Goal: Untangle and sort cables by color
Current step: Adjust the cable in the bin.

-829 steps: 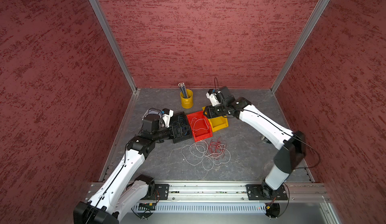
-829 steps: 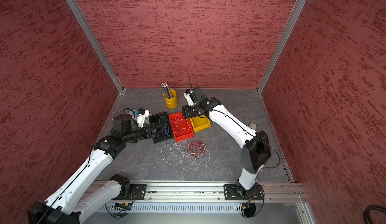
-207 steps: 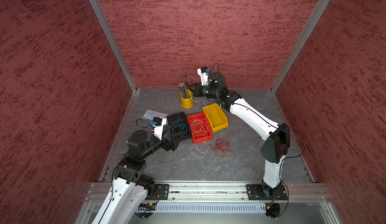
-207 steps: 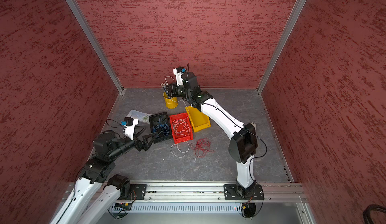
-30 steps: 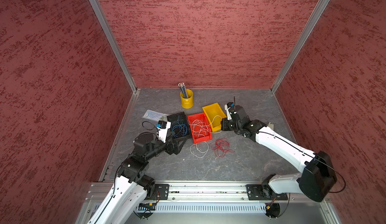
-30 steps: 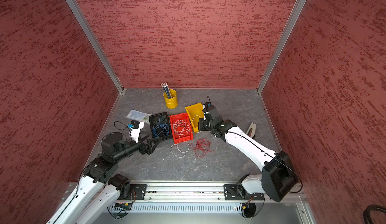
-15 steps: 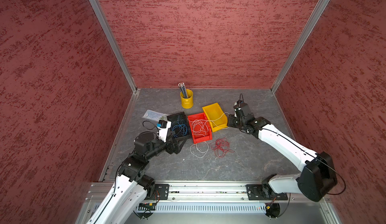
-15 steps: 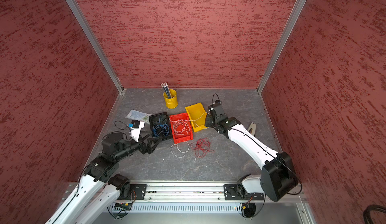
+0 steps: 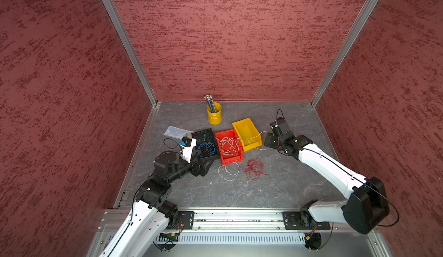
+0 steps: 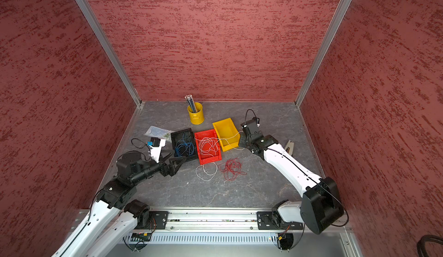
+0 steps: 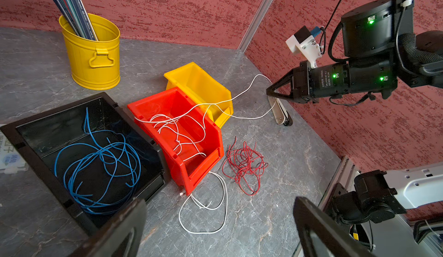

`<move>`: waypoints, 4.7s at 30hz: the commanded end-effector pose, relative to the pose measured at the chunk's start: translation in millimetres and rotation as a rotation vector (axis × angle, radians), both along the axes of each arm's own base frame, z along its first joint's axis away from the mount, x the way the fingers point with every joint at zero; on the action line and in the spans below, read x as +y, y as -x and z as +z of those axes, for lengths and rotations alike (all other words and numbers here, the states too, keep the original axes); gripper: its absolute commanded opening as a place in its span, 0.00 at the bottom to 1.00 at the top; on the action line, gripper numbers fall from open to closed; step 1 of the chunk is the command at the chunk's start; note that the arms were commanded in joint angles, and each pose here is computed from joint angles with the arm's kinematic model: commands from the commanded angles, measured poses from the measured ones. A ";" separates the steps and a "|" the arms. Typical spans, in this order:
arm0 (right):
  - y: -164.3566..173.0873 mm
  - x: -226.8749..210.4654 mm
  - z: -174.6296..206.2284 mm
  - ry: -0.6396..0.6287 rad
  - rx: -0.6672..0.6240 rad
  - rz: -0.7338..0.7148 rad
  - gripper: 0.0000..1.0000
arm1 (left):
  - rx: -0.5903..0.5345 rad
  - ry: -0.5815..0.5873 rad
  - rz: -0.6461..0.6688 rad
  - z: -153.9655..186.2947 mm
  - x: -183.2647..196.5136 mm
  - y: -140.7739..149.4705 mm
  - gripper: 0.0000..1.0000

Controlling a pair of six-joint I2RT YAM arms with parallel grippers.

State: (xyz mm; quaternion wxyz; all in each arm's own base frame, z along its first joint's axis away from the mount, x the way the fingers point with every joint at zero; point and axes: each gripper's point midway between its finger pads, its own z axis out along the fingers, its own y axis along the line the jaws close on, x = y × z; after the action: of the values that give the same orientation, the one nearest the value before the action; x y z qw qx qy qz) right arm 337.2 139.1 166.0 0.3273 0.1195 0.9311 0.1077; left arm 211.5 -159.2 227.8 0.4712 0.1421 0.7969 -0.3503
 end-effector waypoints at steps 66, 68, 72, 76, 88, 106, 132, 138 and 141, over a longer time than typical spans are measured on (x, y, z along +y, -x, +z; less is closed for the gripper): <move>-11.8 120.0 103.4 -0.278 -0.127 0.383 0.00 | -0.038 -0.010 0.021 4.0 5.4 2.7 1.00; -10.2 120.9 98.3 -0.280 -0.116 0.387 0.00 | -0.034 -0.011 0.022 1.8 5.0 1.7 1.00; -10.0 123.2 80.4 -0.277 -0.076 0.388 0.00 | -0.028 -0.006 0.020 -1.5 3.9 0.8 1.00; -15.4 123.0 66.2 -0.241 -0.049 0.381 0.00 | -0.029 -0.005 0.023 -2.6 4.1 0.3 1.00; -46.2 157.5 18.5 -0.172 -0.005 0.412 0.00 | -0.027 -0.018 0.033 -1.1 9.1 5.7 1.00; -60.0 212.2 -62.4 -0.031 0.169 0.499 0.00 | 0.055 -0.042 0.040 1.8 8.4 -2.2 1.00; -72.4 203.5 11.8 0.056 0.035 0.545 0.93 | 0.303 -0.033 0.100 -28.7 5.9 -14.5 1.00; -85.0 205.4 32.0 0.036 -0.003 0.549 0.98 | 0.348 -0.025 0.104 -40.7 4.0 -15.6 1.00; -86.2 202.1 42.7 -0.009 -0.008 0.543 0.98 | 0.377 -0.029 0.096 -50.5 2.1 -15.1 1.00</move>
State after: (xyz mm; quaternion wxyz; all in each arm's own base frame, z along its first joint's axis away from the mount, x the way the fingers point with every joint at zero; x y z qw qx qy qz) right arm 418.6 347.9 185.9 0.2778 -0.1389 0.9324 0.1850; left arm 226.3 -156.4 182.6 0.3353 0.0477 0.8802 -0.3323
